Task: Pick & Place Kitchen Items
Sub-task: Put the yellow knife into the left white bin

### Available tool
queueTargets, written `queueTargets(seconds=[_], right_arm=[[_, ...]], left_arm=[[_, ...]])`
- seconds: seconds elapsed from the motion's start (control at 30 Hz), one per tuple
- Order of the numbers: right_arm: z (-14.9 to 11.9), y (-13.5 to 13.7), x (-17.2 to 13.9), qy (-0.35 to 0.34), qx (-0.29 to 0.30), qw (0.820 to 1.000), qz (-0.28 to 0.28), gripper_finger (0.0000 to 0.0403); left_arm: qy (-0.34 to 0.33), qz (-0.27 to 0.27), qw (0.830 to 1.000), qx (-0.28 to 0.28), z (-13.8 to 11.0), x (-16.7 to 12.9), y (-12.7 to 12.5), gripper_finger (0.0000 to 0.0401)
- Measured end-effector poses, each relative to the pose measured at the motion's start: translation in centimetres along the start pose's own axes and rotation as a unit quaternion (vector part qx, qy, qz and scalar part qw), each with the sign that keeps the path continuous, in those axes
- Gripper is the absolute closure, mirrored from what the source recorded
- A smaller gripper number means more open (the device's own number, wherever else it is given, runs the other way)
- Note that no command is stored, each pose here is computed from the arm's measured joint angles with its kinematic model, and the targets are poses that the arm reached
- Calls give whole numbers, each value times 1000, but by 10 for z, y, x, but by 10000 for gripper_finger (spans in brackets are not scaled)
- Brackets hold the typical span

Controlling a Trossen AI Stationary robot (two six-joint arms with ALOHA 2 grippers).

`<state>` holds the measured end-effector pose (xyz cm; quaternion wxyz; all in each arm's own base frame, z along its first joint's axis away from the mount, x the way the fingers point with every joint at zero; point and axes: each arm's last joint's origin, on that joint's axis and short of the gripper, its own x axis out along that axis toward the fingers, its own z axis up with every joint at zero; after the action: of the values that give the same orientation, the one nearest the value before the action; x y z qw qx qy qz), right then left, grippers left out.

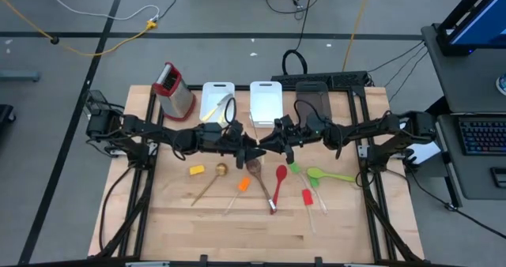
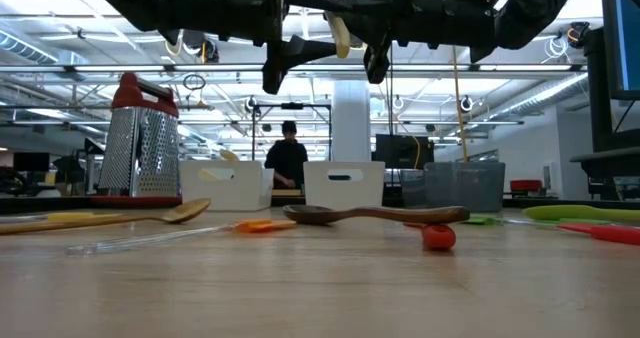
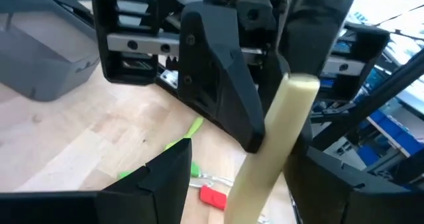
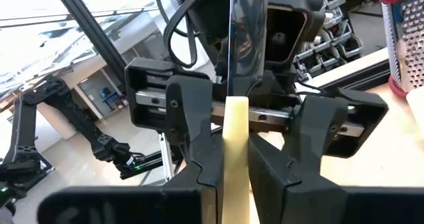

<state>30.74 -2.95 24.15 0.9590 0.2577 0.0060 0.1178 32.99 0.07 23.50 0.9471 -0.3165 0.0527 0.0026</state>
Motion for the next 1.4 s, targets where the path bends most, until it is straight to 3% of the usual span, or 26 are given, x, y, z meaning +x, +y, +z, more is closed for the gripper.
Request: queueTargets(seconds=[0.13,0.43,1.03,1.4], right_arm=[[0,0,0,-2,0,1000,-4,365],[-1,-2,0,2,10,1000,-16,366],[-3,-3,0,12,19,1000,-20,350],[-6,-6,0,15,23,998,-52,282]], left_arm=[[-1,2,1000,-10,0,0,0,216],[-1,1,1000,-16,0,0,0,349],[37,-9,999,-20,-8,0,-3,349],[63,6,998,-29,-13,-1,0,349]])
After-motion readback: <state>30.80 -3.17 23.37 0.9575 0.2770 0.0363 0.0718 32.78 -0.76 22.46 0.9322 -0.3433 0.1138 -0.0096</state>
